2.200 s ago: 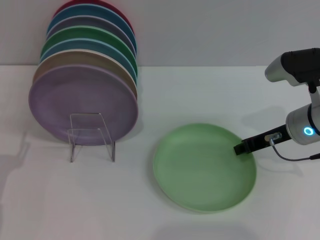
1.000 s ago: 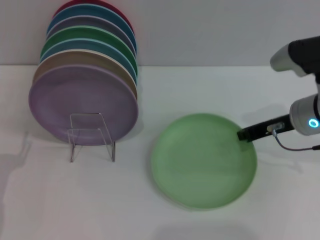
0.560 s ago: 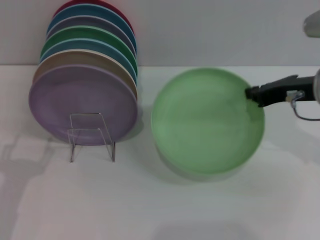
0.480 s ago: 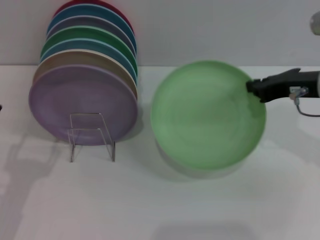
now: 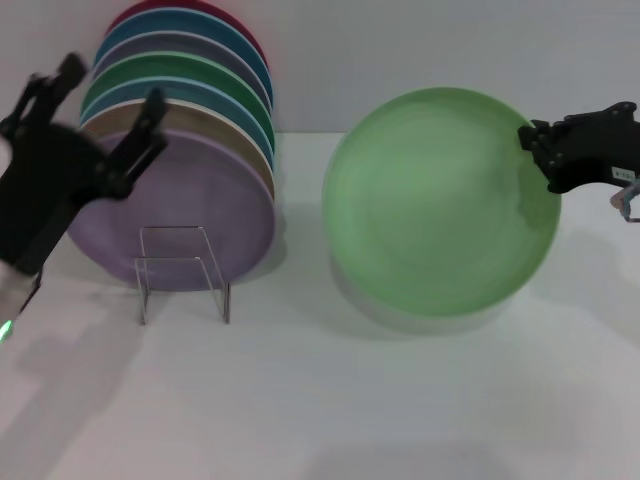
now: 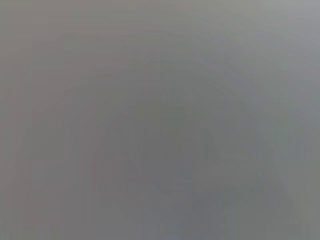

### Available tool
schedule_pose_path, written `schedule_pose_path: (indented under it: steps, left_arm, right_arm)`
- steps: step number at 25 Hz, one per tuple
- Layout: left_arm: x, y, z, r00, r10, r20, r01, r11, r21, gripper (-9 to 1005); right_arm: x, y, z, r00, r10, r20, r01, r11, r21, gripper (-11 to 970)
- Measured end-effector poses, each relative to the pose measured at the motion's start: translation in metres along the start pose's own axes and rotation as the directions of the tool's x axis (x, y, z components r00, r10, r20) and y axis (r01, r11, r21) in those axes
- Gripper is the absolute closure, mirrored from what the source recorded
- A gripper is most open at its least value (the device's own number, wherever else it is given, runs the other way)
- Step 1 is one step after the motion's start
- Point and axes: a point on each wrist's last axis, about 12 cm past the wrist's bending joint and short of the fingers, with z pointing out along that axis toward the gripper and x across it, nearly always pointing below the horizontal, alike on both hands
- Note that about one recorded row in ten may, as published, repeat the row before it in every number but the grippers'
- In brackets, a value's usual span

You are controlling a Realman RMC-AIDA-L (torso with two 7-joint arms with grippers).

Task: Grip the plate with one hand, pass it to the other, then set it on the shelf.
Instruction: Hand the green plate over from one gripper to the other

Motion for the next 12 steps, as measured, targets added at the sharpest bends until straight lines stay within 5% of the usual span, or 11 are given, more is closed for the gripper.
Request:
schedule_pose_path:
  steps: [3, 9, 12]
  left_arm:
    - [-0.026, -0.001, 0.024, 0.990, 0.012, -0.142, -0.009, 1.000, 0.021, 228]
    - [-0.058, -0.010, 0.041, 0.969, 0.057, -0.241, -0.042, 0.997, 0.068, 230]
    - [-0.085, -0.029, 0.061, 0.932, 0.108, -0.346, -0.064, 0.989, 0.134, 230]
  right_arm:
    - [0.004, 0.000, -0.001, 0.999, -0.031, 0.008, 0.031, 0.999, 0.024, 940]
    - [0.005, 0.003, 0.000, 0.997, -0.077, 0.028, 0.076, 0.996, 0.052, 941]
    - [0.003, 0.006, 0.002, 0.995, -0.096, 0.039, 0.094, 0.994, 0.058, 940]
